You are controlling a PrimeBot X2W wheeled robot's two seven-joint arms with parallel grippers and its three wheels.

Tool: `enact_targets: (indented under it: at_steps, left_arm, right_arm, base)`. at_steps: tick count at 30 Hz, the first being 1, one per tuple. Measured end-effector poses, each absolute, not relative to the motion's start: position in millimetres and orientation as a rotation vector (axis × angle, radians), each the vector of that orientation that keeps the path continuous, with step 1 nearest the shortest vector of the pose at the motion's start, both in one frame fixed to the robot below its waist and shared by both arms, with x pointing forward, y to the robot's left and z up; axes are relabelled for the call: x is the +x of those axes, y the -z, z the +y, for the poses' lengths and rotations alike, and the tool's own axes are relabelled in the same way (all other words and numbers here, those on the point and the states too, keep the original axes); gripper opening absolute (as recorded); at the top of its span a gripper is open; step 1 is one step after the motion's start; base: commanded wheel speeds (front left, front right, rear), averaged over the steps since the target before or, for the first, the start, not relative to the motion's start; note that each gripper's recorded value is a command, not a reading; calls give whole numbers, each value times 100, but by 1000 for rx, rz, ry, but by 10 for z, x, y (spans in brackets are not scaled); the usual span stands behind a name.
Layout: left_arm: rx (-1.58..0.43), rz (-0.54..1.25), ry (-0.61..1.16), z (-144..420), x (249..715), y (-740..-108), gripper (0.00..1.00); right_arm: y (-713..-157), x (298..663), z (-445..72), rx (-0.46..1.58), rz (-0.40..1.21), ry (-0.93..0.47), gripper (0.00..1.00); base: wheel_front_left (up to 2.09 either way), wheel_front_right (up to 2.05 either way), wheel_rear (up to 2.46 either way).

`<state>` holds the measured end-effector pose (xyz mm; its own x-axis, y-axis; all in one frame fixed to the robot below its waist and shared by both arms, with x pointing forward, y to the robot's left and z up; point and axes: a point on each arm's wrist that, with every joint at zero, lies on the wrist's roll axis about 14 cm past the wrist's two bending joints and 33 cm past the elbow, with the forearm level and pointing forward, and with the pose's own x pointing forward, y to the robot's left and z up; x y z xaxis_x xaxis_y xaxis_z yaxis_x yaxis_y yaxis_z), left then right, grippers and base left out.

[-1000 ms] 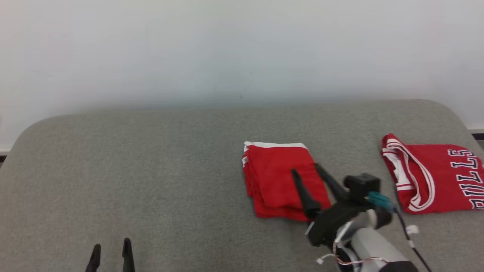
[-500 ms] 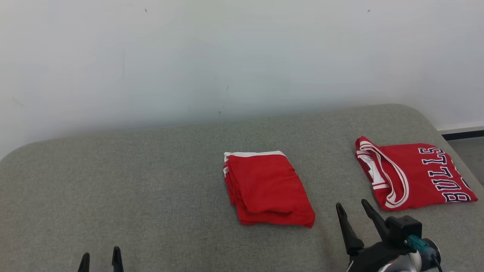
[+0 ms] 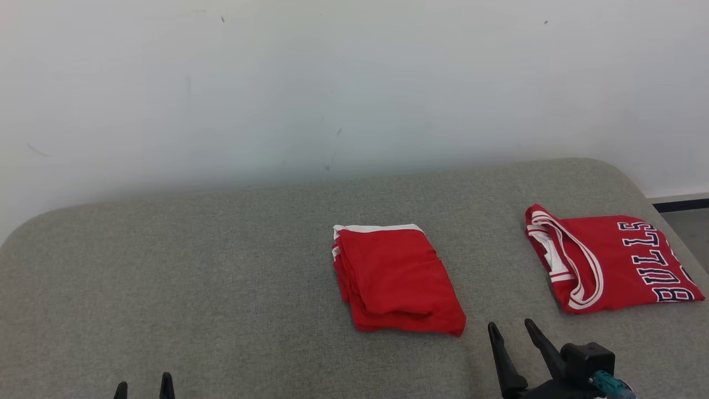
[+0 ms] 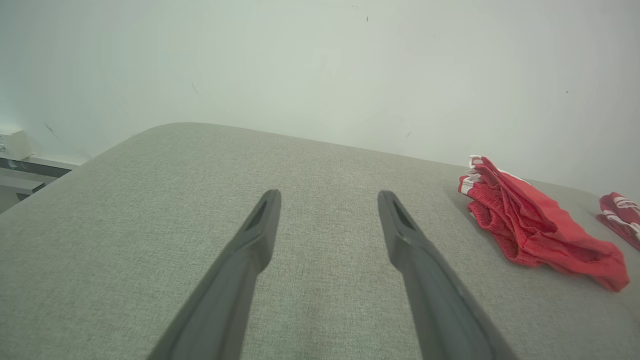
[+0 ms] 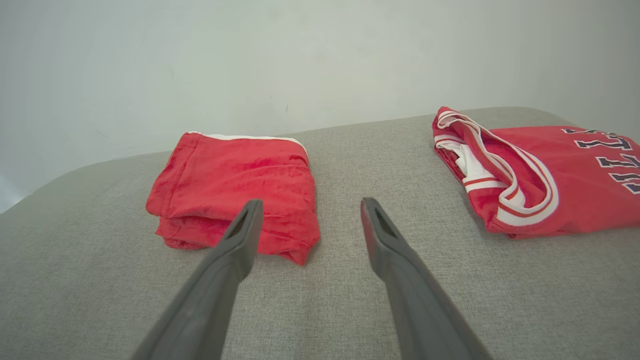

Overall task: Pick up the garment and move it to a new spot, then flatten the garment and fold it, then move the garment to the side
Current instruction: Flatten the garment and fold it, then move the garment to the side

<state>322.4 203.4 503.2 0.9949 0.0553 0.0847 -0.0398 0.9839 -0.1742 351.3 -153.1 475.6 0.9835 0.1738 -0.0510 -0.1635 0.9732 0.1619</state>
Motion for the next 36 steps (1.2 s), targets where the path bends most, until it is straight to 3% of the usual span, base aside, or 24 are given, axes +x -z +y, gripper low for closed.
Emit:
enact_targets:
  at_steps: [21,26,31,36]
  left_arm:
    - [-178,-77,-29,1973,3238,-4997,100]
    - [-176,-69,-26,1964,3245,-4974,100]
    - [-182,-80,-16,1937,3286,-5012,100]
    - [-186,-103,-14,1935,3316,-5087,100]
  right_arm:
    - [-4711,3547,-1475,204,103,-163,100]
    - [-4883,3856,-1465,198,134,-179,100]
    - [-4768,4196,-1485,165,353,-183,100]
    - [-4834,4571,-1457,110,453,-193,100]
  base:
    - [0,0,0]
    - [0,0,0]
    - [0,0,0]
    - [0,0,0]
